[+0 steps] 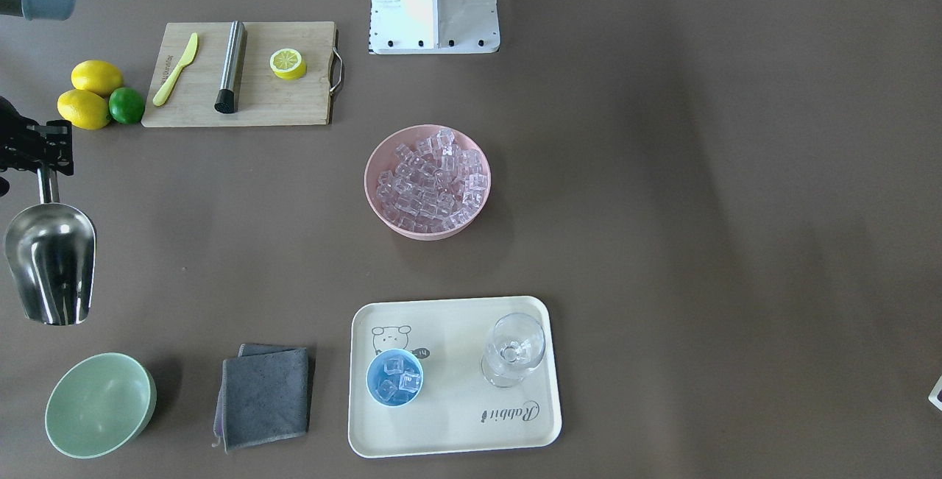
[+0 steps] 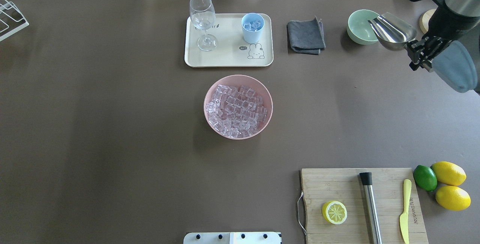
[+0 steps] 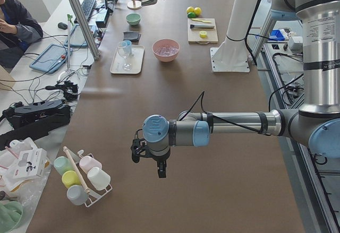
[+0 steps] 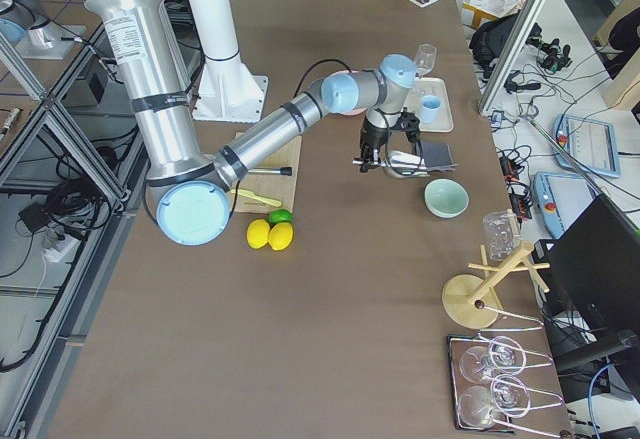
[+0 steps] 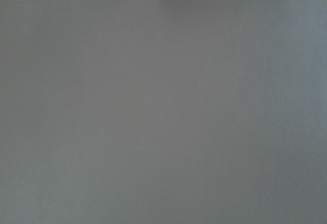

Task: Put ice in cup with scoop
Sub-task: 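Carry the empty scoop back toward its spot with the right gripper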

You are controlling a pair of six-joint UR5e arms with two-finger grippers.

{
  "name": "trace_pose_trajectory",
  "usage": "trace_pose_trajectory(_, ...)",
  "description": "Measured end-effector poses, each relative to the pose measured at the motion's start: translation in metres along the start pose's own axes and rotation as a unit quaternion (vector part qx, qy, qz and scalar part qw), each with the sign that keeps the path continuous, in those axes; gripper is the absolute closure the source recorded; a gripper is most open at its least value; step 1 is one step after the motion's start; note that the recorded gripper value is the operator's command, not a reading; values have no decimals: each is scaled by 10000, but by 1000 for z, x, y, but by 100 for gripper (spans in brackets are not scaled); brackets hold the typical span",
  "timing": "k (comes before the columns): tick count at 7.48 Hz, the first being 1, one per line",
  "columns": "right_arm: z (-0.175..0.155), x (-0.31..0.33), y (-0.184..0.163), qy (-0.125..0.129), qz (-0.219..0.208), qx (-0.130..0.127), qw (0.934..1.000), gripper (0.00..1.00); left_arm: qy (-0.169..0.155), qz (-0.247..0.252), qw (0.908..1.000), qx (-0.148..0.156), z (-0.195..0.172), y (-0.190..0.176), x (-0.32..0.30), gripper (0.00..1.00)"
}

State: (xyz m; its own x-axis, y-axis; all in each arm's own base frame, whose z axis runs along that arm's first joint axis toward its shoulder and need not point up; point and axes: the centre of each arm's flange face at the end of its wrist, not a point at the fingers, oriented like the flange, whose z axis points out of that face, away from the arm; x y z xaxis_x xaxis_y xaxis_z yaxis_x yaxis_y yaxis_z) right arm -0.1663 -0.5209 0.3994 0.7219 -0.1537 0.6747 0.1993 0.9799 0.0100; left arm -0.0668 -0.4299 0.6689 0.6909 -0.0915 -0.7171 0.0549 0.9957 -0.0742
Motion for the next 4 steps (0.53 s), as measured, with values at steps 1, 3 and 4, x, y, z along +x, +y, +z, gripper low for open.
trace_pose_trajectory(1, 25, 26, 21, -175, 358, 239, 9989, 100, 5, -15, 10000, -14, 1, 1, -1, 1)
trace_pose_trajectory(3, 60, 49, 53, -487, 842, 572, 9936, 100, 7, -24, 10000, -25, 2, 1, -2, 2)
trace_pose_trajectory(4, 73, 53, 65, -551, 889, 580, 9928, 100, 7, -32, 10000, -36, 3, 2, -3, 1)
